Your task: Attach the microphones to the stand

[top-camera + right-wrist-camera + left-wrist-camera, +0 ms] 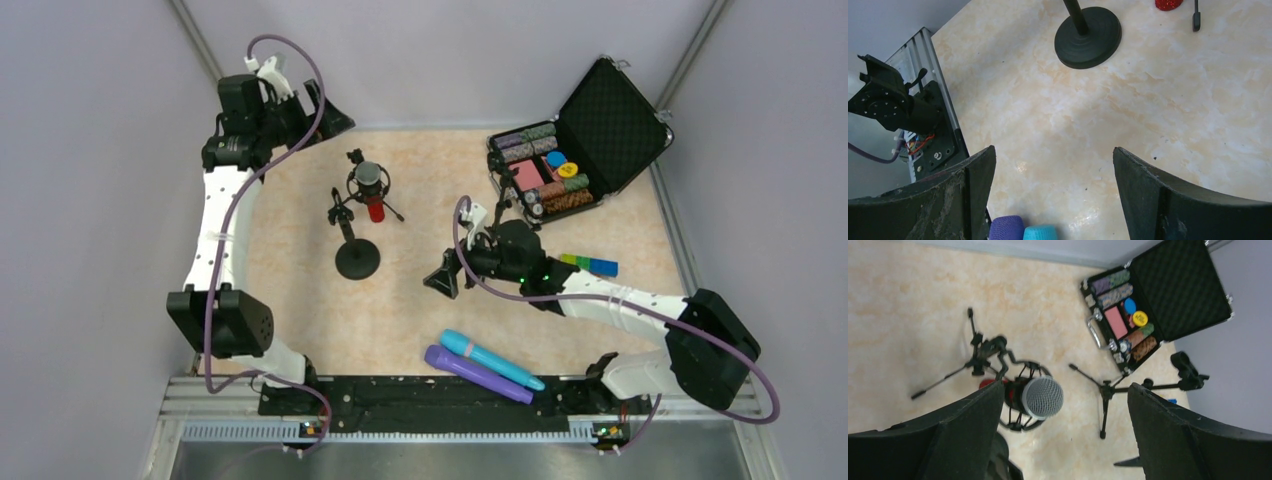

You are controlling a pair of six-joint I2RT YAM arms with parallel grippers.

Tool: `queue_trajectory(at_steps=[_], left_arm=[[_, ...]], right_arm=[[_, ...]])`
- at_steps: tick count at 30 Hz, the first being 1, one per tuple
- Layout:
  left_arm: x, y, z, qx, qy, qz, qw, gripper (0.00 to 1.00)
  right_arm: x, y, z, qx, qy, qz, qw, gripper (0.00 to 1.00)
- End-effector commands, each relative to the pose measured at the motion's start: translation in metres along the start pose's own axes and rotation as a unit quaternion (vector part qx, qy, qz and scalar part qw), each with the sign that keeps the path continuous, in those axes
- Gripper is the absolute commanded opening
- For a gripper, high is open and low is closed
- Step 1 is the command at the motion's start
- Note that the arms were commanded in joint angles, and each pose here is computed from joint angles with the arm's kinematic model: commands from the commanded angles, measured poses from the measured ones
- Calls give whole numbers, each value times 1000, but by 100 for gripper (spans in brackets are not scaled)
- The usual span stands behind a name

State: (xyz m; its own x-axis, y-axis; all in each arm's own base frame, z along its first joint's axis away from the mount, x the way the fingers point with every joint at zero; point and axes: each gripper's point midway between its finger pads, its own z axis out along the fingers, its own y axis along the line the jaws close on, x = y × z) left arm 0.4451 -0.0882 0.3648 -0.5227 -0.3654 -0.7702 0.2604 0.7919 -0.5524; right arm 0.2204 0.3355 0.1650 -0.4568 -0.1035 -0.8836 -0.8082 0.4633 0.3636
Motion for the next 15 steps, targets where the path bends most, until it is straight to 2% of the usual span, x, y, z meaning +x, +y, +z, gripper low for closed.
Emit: queue_trajectory(at_steps=[1, 9, 15], left_arm=[[30, 8, -35, -56, 32, 11, 998, 97], [94, 45, -82, -181, 76, 9, 980, 95], [117, 47, -106, -202, 64, -1, 977, 93]], right_arm=[[-35, 12, -3, -8, -29, -11, 999, 85], [-56, 16, -4, -6, -28, 51, 998, 85], [-92, 30, -11, -34, -66, 52, 996, 85]])
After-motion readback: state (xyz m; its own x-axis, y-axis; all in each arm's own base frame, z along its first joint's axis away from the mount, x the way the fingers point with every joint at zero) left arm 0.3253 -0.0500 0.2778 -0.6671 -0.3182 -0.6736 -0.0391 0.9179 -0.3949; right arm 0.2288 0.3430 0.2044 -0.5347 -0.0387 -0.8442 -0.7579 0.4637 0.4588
